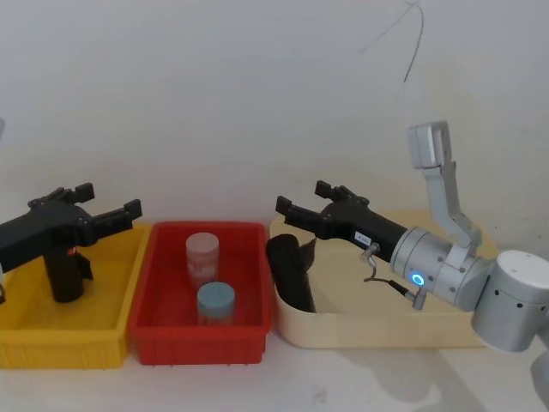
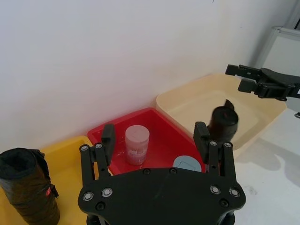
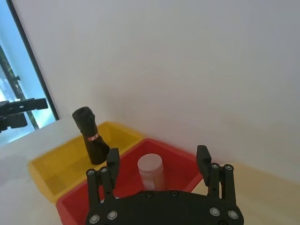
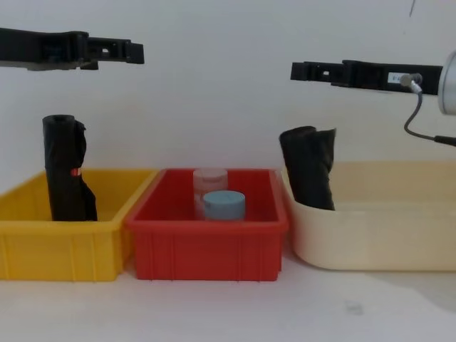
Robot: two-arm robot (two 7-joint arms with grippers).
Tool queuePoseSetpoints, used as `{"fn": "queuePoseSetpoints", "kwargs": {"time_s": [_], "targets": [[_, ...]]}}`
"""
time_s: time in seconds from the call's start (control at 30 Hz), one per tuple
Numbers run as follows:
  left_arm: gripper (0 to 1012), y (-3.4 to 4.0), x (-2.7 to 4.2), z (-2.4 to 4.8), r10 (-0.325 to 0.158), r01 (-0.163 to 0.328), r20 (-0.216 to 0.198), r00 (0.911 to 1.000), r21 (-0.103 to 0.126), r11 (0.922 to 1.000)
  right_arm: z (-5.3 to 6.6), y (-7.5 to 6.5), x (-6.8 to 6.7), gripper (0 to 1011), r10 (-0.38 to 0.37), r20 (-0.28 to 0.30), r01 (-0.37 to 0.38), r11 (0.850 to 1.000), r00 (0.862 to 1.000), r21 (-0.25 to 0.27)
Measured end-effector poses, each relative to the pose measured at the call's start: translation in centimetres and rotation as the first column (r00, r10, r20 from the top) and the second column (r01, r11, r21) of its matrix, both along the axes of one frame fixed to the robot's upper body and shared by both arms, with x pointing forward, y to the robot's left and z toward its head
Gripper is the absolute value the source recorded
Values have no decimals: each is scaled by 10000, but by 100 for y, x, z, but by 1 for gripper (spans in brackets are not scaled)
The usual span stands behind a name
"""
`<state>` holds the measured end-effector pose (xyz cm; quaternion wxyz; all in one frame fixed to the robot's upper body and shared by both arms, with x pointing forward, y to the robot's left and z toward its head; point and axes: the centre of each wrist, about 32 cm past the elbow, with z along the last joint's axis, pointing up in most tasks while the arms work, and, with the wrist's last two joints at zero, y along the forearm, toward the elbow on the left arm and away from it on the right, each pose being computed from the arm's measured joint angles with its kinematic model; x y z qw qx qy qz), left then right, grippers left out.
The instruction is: Pick up the garbage bag with the one hand and transfer it to the other hand.
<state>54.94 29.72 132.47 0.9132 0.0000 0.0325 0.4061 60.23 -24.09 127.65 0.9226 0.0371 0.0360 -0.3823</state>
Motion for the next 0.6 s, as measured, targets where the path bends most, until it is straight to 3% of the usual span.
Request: {"fn": "queuePoseSetpoints", "kwargs": {"time_s": [0.37,0.6], "targets": [[1001,-5,-3,-6,91,-91,9,10000,76,9999,57,10,-13,1001,31,298,-27,9999,9996,-150],[1001,-6,-4,-11,117,-117,9,9999,96,9999,121,59,-21,1001,715,615,-691,9967,9955,-415]]}}
